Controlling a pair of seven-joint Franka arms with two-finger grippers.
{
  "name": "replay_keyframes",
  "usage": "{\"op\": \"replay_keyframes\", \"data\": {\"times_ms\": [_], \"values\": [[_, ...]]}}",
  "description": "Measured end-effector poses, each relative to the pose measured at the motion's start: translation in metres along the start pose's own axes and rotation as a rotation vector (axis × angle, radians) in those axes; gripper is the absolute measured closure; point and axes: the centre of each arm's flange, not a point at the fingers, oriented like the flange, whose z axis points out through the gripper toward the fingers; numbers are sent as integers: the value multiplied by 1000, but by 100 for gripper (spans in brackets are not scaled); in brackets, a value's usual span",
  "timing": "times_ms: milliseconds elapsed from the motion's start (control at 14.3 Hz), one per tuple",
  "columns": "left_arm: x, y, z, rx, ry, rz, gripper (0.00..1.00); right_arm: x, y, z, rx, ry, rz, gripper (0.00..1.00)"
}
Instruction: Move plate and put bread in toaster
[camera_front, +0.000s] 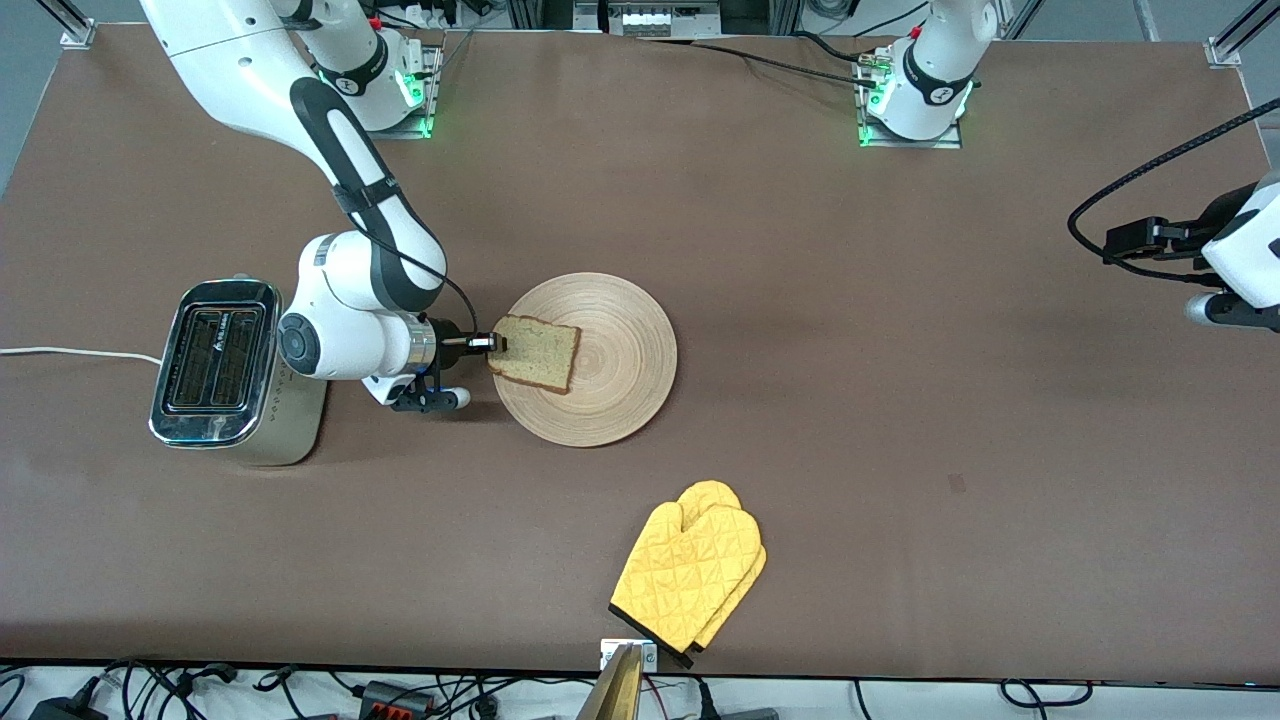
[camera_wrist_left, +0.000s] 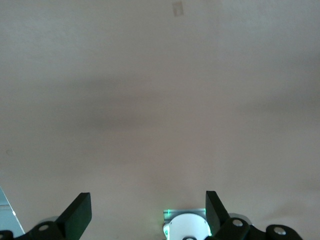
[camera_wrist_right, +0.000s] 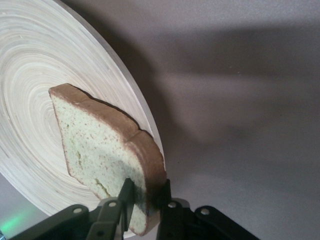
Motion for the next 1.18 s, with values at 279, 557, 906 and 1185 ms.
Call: {"op": "replay_keyframes", "data": {"times_ms": [279, 557, 906, 1185], "values": [[-35, 10, 4, 8, 46, -29, 0, 1, -5, -6, 4, 11, -8, 88], [-51, 15, 5, 7, 61, -89, 0, -3, -25, -27, 10, 46, -42, 92], [-50, 21, 7, -54, 67, -108, 0, -18, -53, -119, 2, 103, -115, 92], [-49, 21, 6, -58, 69, -148, 0, -20, -13, -236, -201, 76, -127, 92]]}}
